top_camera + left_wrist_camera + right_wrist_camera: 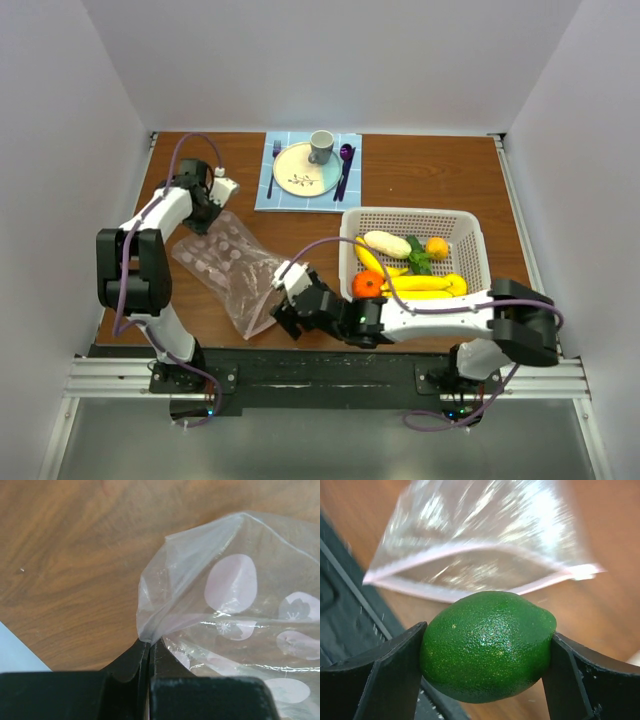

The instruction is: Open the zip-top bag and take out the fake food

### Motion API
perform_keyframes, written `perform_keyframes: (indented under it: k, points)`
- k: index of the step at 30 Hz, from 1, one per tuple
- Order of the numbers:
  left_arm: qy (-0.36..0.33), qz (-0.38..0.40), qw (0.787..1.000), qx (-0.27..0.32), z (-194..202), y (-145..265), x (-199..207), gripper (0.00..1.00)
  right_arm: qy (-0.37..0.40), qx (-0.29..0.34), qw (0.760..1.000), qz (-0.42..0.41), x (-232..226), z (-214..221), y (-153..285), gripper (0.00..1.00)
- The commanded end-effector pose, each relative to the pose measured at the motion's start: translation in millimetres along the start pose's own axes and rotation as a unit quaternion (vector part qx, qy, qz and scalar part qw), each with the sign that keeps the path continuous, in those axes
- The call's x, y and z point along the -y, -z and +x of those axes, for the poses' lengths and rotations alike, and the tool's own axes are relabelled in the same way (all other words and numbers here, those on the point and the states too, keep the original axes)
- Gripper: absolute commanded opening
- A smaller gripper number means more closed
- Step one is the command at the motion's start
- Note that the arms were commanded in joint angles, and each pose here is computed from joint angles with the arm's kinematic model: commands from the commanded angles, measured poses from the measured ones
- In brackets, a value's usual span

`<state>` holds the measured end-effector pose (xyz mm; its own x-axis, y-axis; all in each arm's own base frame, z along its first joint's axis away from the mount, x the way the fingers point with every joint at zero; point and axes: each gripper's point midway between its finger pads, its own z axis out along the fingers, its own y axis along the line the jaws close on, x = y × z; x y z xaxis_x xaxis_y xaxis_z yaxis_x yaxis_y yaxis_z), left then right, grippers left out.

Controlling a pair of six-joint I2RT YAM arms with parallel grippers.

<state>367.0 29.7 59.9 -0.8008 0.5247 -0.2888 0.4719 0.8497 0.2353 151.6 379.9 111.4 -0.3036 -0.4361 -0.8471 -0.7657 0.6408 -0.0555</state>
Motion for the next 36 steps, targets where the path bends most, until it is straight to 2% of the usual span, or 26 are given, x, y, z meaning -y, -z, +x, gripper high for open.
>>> perform_keyframes:
  k: [1, 3, 4, 6, 7, 8, 9, 12, 14, 15, 16, 17, 18, 25, 31, 36]
  points:
    - [0.036, 0.011, 0.996, 0.081, -50.0, 25.2, -10.5, 0.02, -0.050, 0.074, 0.989, 0.119, 76.1, -49.8, 28.1, 0.04]
    - [0.044, 0.022, 0.994, 0.092, -55.1, 31.8, -7.1, 0.15, -0.087, 0.074, 0.973, 0.200, 125.9, -43.8, 37.9, 0.02]
    - [0.046, 0.028, 0.993, 0.101, -58.3, 35.5, -5.3, 0.33, -0.096, 0.072, 0.967, 0.227, 141.2, -40.9, 42.6, 0.02]
    - [0.047, 0.032, 0.992, 0.110, -60.5, 39.3, -3.5, 0.47, -0.121, 0.069, 0.947, 0.289, 177.7, -33.5, 56.5, 0.01]
    - [0.047, 0.033, 0.992, 0.115, -61.7, 43.4, -2.9, 0.82, -0.130, 0.066, 0.940, 0.309, 188.2, -29.7, 61.5, 0.00]
    - [0.047, 0.035, 0.991, 0.120, -63.1, 45.7, -2.2, 1.00, -0.140, 0.064, 0.933, 0.324, 197.2, -27.1, 66.0, 0.00]
    - [0.049, 0.037, 0.990, 0.125, -64.7, 48.9, -1.6, 1.00, -0.157, 0.058, 0.920, 0.355, 212.1, -19.4, 72.7, 0.00]
    - [0.051, 0.041, 0.987, 0.146, -72.2, 62.2, -1.2, 1.00, -0.179, 0.041, 0.903, 0.389, 229.6, -4.9, 80.7, 0.00]
    - [0.050, 0.042, 0.984, 0.163, -78.8, 75.2, -1.9, 1.00, -0.184, 0.035, 0.896, 0.403, 236.0, 0.1, 84.6, 0.16]
    - [0.050, 0.044, 0.983, 0.169, -80.3, 79.5, -1.0, 1.00, -0.182, 0.026, 0.893, 0.410, 239.4, 5.4, 86.4, 0.31]
    - [0.048, 0.053, 0.980, 0.185, -85.5, 88.2, 1.6, 1.00, -0.184, 0.024, 0.893, 0.411, 240.3, 6.2, 87.0, 0.65]
    - [0.049, 0.059, 0.978, 0.193, -87.5, 92.8, 4.0, 1.00, -0.182, 0.021, 0.894, 0.409, 240.6, 7.1, 87.7, 0.86]
    - [0.047, 0.065, 0.976, 0.203, -90.3, 97.6, 6.5, 1.00, -0.181, 0.016, 0.893, 0.412, 242.1, 9.2, 90.4, 0.99]
    - [0.022, 0.170, 0.947, 0.272, -113.1, 139.7, 41.5, 1.00, -0.172, 0.022, 0.890, 0.422, 247.2, -4.3, 106.7, 0.99]
    - [0.021, 0.187, 0.937, 0.295, -121.0, 156.1, 46.3, 1.00, -0.161, 0.008, 0.887, 0.433, 250.4, -20.5, 119.9, 0.99]
    - [0.024, 0.186, 0.933, 0.306, -120.6, 162.3, 48.2, 1.00, -0.174, 0.044, 0.896, 0.405, 247.6, -41.5, 137.0, 0.99]
